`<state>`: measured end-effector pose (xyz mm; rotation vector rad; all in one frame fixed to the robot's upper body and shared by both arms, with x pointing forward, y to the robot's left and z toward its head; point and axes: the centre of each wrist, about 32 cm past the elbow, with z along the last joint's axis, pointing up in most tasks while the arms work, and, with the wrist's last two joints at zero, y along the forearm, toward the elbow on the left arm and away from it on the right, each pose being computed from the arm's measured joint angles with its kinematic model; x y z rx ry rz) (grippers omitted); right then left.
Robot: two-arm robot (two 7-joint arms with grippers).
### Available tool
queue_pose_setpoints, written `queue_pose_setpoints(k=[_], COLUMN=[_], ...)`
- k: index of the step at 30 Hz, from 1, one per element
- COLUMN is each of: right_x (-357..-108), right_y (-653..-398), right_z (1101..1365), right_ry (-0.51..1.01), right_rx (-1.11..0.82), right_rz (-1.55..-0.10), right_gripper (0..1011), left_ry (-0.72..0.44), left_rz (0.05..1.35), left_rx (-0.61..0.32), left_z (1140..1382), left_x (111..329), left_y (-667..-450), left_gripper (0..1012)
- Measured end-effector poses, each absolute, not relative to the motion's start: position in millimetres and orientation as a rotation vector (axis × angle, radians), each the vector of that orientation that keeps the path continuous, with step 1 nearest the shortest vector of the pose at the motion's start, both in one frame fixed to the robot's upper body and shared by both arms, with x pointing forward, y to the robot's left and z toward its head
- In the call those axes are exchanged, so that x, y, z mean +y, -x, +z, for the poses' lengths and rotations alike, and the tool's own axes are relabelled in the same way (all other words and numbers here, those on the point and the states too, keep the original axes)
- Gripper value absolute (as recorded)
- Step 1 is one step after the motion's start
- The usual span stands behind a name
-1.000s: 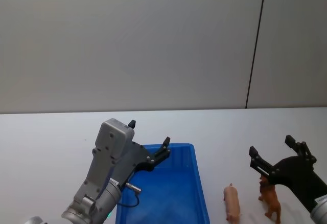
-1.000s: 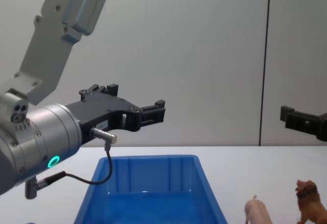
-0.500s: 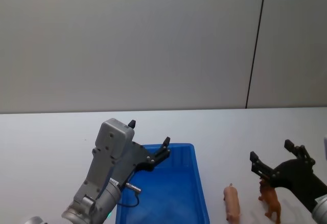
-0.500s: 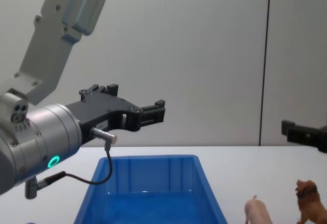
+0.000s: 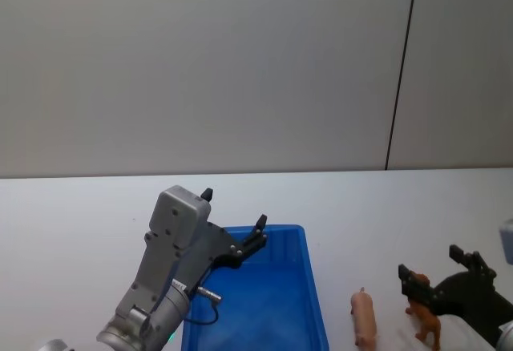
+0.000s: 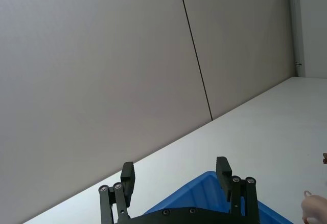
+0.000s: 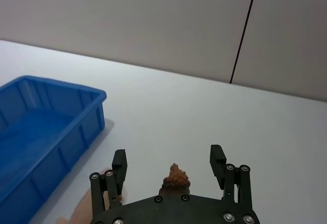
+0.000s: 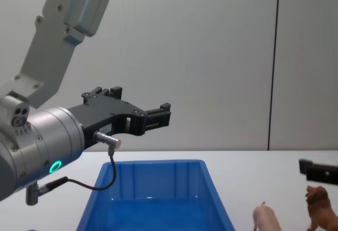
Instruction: Pick up the two dolls from the table and place them into the box.
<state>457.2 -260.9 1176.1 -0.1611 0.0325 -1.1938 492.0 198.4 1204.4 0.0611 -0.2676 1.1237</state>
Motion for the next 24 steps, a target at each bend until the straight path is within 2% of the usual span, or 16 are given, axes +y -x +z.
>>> queue_pose_setpoints(k=[20,24], right_x=[-267,-267], right_y=[-464,-465], right_z=[1151,1147], right_ry=[0.254,0.262], right_rx=[0.217,0.250], right_rz=[-1.166,-1.158], right_gripper=[1001,929], left_ry=[-0.061,-0.061], left_rz=[1.124,1.124], left_rx=[-0.268,-0.268], left_z=[1204,1204], left_x=[198,198], left_y=[-492,-492], left_gripper=[1003,1003])
